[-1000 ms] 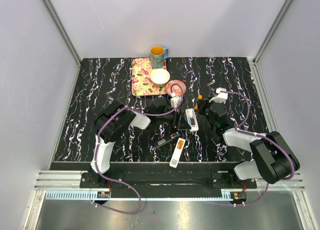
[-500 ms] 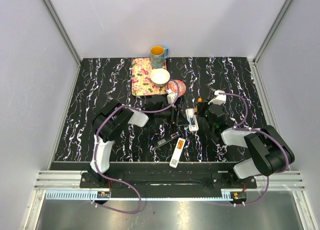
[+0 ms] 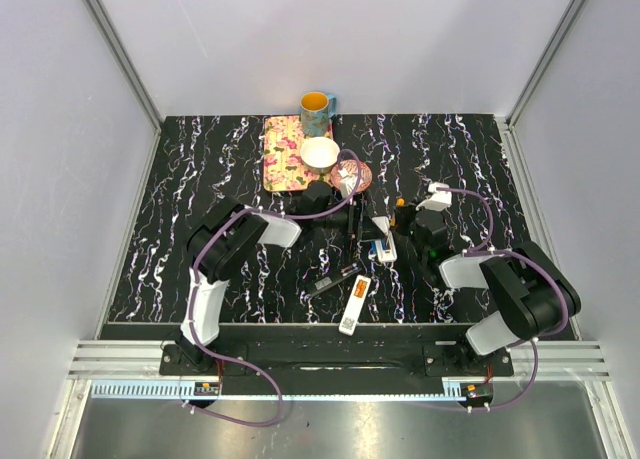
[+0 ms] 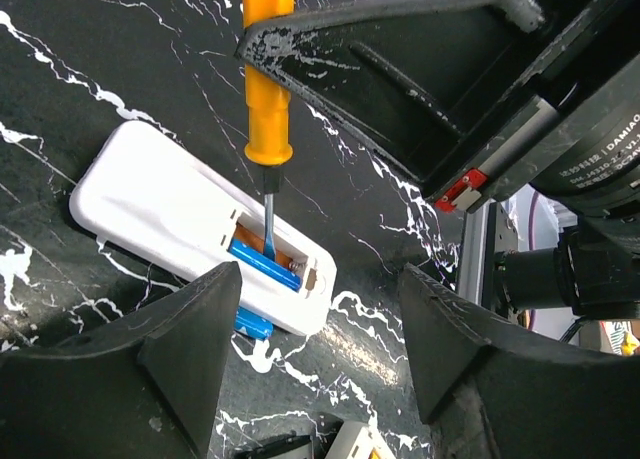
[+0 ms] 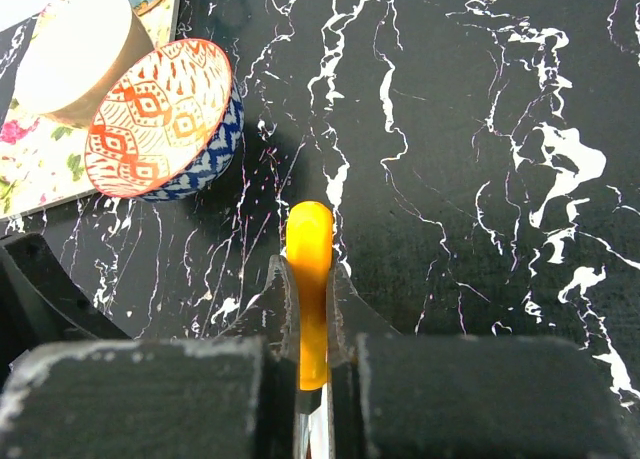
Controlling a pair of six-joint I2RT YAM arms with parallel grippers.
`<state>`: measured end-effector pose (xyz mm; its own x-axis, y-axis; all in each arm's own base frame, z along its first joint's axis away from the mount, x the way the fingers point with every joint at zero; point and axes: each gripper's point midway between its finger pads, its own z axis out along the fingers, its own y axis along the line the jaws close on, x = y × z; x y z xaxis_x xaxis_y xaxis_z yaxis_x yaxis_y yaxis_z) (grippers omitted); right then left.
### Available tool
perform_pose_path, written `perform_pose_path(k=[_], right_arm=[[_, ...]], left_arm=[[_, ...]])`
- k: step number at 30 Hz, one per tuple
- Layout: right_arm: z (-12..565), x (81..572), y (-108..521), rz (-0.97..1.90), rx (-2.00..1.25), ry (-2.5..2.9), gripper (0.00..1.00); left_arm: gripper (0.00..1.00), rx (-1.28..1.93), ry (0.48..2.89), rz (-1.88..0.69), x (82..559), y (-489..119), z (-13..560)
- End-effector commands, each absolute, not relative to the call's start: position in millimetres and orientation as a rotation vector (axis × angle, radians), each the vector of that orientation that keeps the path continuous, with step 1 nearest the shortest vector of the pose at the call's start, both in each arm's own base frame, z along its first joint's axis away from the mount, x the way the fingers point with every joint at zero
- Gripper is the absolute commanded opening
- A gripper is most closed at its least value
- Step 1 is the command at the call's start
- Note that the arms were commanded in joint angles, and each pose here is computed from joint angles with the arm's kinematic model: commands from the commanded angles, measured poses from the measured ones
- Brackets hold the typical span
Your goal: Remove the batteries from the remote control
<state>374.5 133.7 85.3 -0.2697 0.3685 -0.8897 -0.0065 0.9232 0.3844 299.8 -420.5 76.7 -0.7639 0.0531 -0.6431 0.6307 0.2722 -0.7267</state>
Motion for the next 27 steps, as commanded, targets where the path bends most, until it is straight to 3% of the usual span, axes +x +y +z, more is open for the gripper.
perform_pose_path(k=[1,14,27], right_arm=[[92,380,132,0.394,0.318,1.76,0.0],[94,380,139,0.452,0.331,1.74,0.0],[54,374,137,0.506,0.481,1.782,0.0]], left_arm=[[0.67,0.655,1.992,-1.557,302,-433,83],[0.6,0.642,2.047,-1.515,304,-430,62],[0.44,0.642,2.093,-1.529,294,-430,47]])
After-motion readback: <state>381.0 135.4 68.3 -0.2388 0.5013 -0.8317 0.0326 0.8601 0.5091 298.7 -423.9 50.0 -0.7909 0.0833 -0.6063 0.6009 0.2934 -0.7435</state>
